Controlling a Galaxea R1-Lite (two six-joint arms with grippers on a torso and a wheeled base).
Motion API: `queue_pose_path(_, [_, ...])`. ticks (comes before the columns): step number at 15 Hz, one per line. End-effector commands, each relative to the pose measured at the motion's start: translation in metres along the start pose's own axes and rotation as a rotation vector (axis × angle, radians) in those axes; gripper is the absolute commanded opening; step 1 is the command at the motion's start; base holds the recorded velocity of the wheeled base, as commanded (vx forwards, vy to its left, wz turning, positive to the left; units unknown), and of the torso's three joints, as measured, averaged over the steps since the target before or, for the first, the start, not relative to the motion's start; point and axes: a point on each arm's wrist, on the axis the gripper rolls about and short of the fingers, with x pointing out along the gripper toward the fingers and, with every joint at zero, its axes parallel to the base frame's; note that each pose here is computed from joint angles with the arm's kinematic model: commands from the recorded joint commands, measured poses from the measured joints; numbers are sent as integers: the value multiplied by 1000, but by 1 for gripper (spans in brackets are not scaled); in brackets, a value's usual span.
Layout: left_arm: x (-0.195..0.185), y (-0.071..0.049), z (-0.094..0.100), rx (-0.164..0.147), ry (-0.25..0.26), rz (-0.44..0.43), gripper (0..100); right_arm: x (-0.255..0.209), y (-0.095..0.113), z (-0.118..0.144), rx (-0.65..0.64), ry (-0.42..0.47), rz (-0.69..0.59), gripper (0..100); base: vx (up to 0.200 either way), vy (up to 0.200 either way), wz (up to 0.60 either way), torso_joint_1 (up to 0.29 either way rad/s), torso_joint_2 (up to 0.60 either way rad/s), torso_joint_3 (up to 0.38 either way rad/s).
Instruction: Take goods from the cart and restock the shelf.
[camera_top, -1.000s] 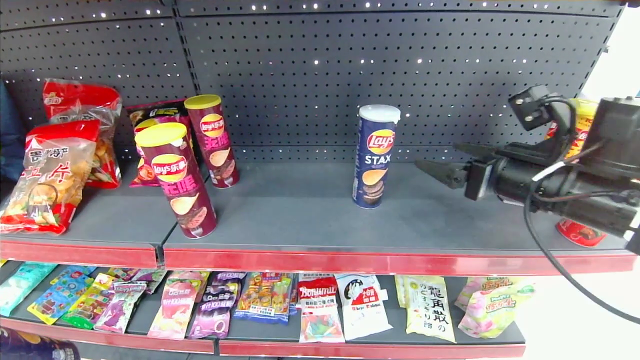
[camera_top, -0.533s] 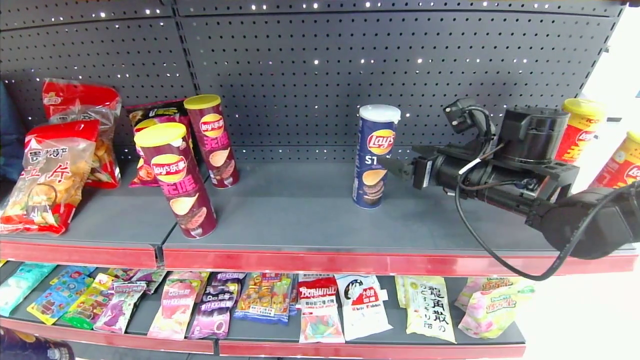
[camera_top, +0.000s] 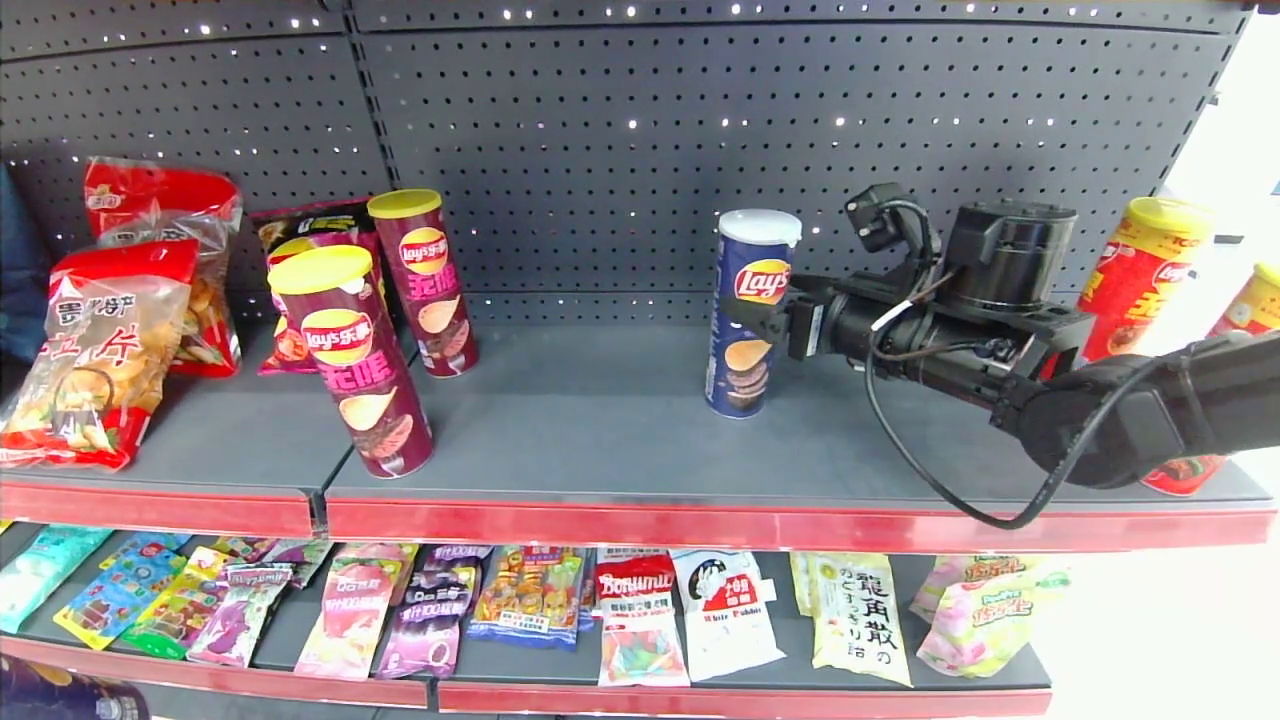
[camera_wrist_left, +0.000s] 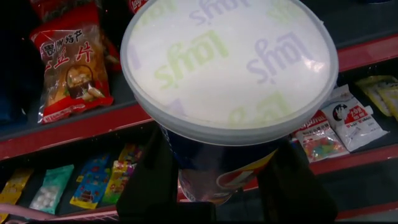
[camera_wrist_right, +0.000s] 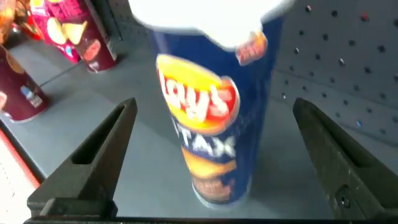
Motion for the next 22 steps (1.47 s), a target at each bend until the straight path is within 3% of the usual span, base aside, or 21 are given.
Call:
queue_pose_path(1, [0,0,0,0,1,1,0,8,-1,-3,1,5,2,100,0,0,0,0,0,0])
queue_pose_path(11, [0,0,-1,3,7,6,0,36,8,-6,-7,-13,6,100,0,0,0,0,0,0])
queue_pose_path(12, [1,-1,-3,3,11,4,0,37,8,-4,-8,-19,3,0,0,0,0,0,0,0])
queue_pose_path(19, [0,-1,-5,2,10,6,0,27,22,4,-8,-10,-33,0,0,0,0,0,0,0])
queue_pose_path(22, [0,-1,-5,3,9,3,0,0,32,32,-3,40,-77,0,0,0,0,0,0,0])
